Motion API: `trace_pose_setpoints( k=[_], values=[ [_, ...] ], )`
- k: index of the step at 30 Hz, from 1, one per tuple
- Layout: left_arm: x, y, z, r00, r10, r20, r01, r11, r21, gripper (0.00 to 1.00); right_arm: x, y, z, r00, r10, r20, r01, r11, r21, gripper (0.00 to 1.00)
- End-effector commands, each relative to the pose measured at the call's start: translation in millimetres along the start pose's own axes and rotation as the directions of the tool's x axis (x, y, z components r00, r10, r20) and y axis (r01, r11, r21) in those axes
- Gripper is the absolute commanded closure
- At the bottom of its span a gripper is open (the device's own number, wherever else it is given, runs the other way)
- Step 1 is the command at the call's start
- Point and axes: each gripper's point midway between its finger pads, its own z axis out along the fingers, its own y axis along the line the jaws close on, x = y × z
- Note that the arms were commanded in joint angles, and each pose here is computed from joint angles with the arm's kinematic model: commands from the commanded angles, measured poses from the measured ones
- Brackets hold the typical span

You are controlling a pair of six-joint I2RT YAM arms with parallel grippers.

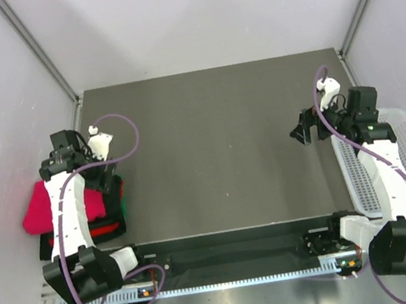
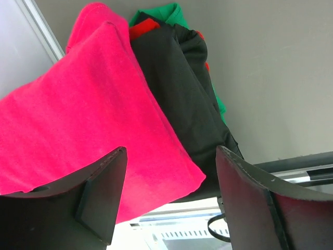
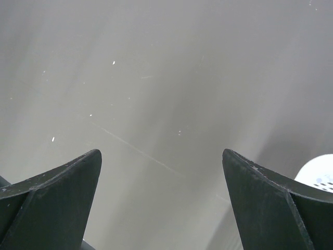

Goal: Fold and stack the t-shirts
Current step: Reset both grippers

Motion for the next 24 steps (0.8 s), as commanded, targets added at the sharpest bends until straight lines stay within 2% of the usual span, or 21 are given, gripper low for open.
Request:
trace_pose_setpoints(
  k=[1,13,17,24],
  values=[
    [1.5,2.8,3.8,0.999,-0.040,-0.034,0.040,0.999,-0.023,0.27,-10.2,0.4,-7.6,0.998,-0.037,0.049,0.037,0.999,0.007,0.00],
    [19.3,11.0,21.5,0.987,-0.078,-0.139,0.064,0.992,-0.107,0.36,-8.7,0.8,-5.3,0.998,-0.029,0.049,0.029,1.000,-0.009,0.00],
    [24.9,13.9,28.1,0.981,-0.083,-0.178,0.058,0.988,-0.143,0.43,-9.4,0.8,-5.6,0.998,-0.030,0.051,0.031,0.999,-0.010,0.00],
    [30.4,16.0,30.0,0.976,-0.086,-0.201,0.052,0.985,-0.167,0.63,-8.9,1.4,-5.0,0.998,-0.029,0.051,0.030,0.999,-0.013,0.00]
  ],
)
